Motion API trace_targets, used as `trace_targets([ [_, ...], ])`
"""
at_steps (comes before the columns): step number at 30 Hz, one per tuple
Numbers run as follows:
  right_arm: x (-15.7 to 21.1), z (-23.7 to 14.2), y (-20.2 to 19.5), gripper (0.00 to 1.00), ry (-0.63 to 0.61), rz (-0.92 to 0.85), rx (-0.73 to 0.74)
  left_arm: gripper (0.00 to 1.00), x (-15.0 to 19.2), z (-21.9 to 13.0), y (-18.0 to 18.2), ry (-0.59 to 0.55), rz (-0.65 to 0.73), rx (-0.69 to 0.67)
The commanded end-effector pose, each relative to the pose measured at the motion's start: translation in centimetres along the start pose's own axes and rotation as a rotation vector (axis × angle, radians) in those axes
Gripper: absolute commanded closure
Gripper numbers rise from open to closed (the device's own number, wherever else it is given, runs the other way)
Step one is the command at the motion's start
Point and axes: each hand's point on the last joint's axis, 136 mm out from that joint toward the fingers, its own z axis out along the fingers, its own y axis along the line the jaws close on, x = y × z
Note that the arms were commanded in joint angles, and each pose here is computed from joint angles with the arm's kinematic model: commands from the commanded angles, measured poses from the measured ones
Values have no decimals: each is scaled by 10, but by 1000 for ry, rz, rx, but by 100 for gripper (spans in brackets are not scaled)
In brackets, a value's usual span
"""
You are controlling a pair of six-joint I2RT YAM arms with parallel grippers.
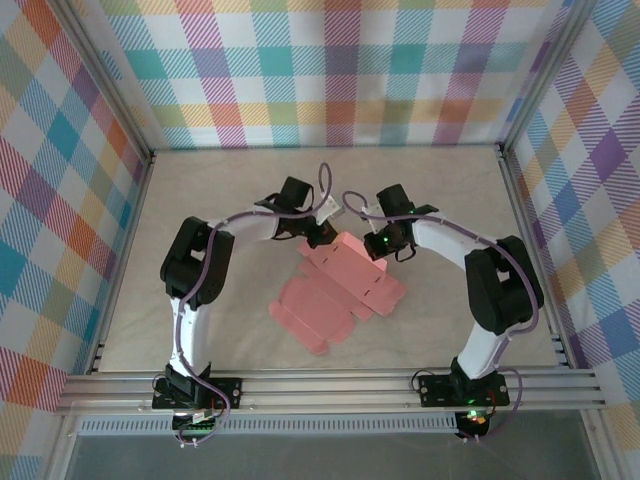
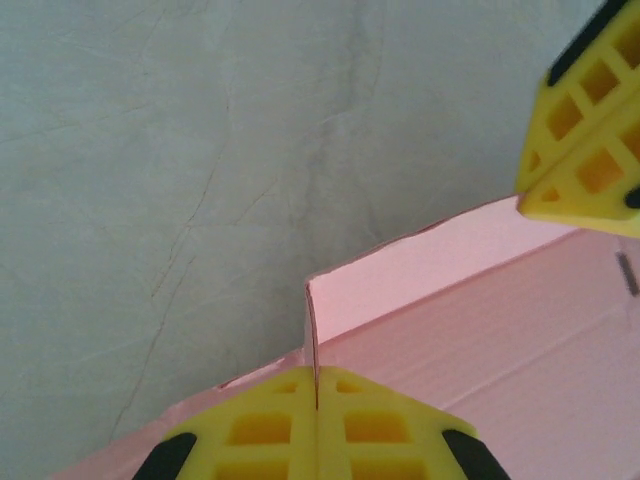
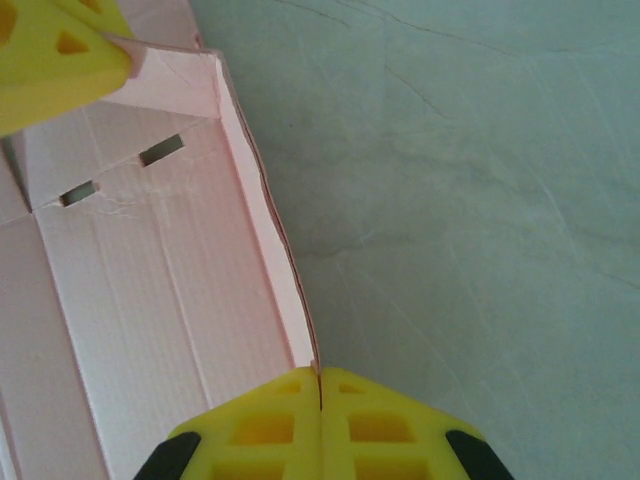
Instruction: Fold the paper box
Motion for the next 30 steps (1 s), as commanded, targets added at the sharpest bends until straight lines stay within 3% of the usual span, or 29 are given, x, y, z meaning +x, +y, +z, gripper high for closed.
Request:
trace_targets([
  [1, -32, -18, -5, 100, -165, 33, 72, 96, -29, -4, 1, -125, -43, -125],
  [13, -35, -13, -4, 100, -242, 50, 92, 96, -41, 14, -19, -255, -67, -300],
  [30, -43, -6, 2, 100, -272, 94, 53, 95, -46, 49, -48, -324, -162, -501],
])
